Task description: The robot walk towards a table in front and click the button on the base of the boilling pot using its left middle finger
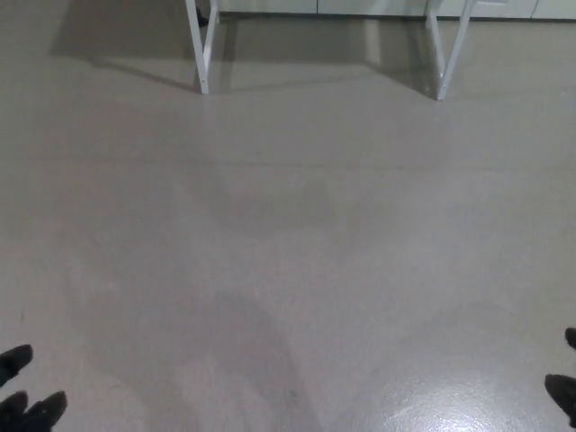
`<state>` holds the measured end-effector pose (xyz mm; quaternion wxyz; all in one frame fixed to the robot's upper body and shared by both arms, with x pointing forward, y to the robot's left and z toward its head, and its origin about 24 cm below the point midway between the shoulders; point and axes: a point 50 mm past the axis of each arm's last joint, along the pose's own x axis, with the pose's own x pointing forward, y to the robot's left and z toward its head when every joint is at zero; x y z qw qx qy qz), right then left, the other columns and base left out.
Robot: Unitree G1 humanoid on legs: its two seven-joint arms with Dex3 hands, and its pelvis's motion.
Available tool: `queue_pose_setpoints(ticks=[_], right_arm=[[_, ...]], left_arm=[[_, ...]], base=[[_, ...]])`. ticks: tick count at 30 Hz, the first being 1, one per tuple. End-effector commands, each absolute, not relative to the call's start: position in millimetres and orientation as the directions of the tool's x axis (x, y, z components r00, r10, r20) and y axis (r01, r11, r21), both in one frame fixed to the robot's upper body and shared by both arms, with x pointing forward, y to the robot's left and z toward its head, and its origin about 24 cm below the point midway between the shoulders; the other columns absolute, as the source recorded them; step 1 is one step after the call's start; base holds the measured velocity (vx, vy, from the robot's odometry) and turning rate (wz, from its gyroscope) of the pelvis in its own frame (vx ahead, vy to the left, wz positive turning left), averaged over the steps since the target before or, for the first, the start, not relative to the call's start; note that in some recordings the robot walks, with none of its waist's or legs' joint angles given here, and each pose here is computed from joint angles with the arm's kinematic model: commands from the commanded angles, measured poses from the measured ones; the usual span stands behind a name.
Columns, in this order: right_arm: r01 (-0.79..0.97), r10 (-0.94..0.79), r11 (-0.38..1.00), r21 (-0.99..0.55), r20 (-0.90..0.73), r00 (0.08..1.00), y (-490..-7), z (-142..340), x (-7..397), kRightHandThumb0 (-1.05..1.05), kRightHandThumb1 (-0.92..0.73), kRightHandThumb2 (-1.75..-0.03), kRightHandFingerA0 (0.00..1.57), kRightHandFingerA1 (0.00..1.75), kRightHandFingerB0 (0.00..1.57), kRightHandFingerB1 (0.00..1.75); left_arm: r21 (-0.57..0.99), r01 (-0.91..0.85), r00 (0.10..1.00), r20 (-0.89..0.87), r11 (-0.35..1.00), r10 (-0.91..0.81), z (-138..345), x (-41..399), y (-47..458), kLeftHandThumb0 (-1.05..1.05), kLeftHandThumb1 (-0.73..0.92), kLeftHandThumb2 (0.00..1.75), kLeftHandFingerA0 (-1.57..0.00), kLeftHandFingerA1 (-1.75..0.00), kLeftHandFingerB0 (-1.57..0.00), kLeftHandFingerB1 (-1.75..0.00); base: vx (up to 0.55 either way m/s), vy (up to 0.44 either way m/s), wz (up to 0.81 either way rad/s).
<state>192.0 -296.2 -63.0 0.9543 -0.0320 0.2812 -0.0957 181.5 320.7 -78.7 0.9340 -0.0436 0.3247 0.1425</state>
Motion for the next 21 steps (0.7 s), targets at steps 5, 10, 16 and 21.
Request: queue_pose_setpoints(ticks=[5, 10, 16, 21], right_arm=[[0.179, -0.186, 0.981, -0.069, -0.575, 0.797, -301.0, -74.6, 159.2, -0.14, -0.5, -0.56, 0.5, 0.45, 0.38, 0.39], [0.169, -0.176, 0.983, -0.07, -0.602, 0.779, -299.4, -81.2, 146.5, -0.11, -0.54, -0.55, 0.56, 0.45, 0.37, 0.37], [0.146, -0.164, 0.986, -0.082, -0.626, 0.763, -299.2, -87.1, 139.8, -0.12, -0.55, -0.56, 0.57, 0.45, 0.38, 0.37], [0.119, -0.165, 0.986, -0.114, -0.64, 0.751, -299.1, -89.5, 135.9, -0.14, -0.52, -0.55, 0.6, 0.45, 0.4, 0.37]], left_arm=[[-0.057, -0.31, 0.749, -0.63, 0.949, 0.206, -87.7, 149.0, 324.9, 0.06, 0.43, 0.93, -0.28, -0.58, -0.14, -0.51], [-0.028, -0.298, 0.724, -0.658, 0.954, 0.207, -93.4, 133.7, 324.6, 0.05, 0.43, 0.92, -0.24, -0.56, -0.13, -0.5], [-0.014, -0.26, 0.719, -0.67, 0.965, 0.184, -95.0, 123.7, 324.7, 0.04, 0.44, 0.93, -0.24, -0.56, -0.12, -0.5], [-0.018, -0.274, 0.702, -0.687, 0.961, 0.188, -98.3, 118.6, 324.2, 0.06, 0.42, 0.9, -0.27, -0.57, -0.13, -0.5]], base=[[0.0, 0.0, 0.0], [0.0, 0.0, 0.0], [0.0, 0.0, 0.0], [-0.01, 0.002, 0.07]])
